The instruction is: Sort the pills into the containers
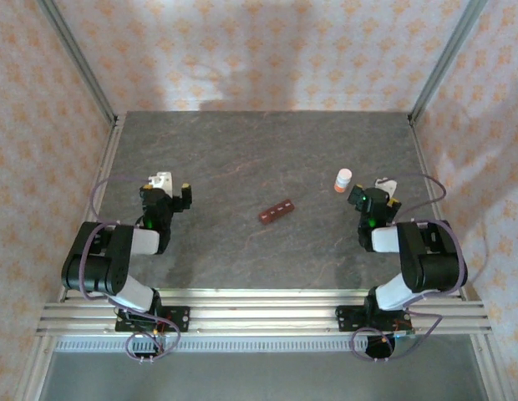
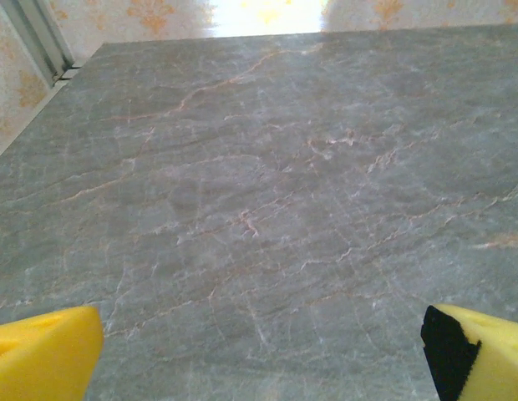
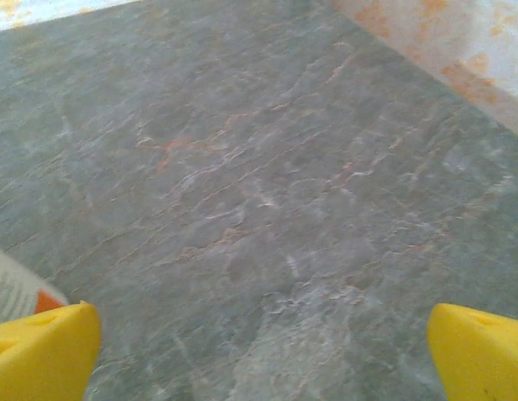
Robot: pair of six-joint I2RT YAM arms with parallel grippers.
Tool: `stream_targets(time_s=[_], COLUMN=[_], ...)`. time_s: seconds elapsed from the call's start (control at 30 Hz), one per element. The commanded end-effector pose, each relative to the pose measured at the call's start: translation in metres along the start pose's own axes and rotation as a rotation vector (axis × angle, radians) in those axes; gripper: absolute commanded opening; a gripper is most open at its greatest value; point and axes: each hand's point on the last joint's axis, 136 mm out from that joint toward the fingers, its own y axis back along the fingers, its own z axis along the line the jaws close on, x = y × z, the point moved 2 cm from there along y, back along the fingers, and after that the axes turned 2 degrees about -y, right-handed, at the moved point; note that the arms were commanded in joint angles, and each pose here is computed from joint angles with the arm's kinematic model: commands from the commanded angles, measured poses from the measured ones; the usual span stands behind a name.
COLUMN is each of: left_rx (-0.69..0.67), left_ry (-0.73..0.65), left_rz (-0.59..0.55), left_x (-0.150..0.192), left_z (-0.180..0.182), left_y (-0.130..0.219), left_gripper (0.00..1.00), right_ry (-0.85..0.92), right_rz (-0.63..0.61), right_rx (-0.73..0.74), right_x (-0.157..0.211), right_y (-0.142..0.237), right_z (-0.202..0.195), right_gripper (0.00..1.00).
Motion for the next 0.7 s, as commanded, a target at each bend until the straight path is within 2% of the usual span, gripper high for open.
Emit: stream_targets(time_s=[0.0,0.67], left_rx=[0.055,0.024], left_ry=[0.04,0.048], left_rz=[-0.012,-0.007], left_x=[-0.0083,-0.008], left_z=[-0.0059,-0.0012], left_y=[-0.0038,-0.0044], left_gripper=[1.0,1.0], right_ry=[0.009,0.017], right_rz=[-0.062,-0.055], right_rx=[-0.042,-0.044], right_x=[-0.0231,-0.0215], right_y=[-0.0023,-0.0019], right_z=[0.0115,0.0121], right_gripper=[1.0,1.0])
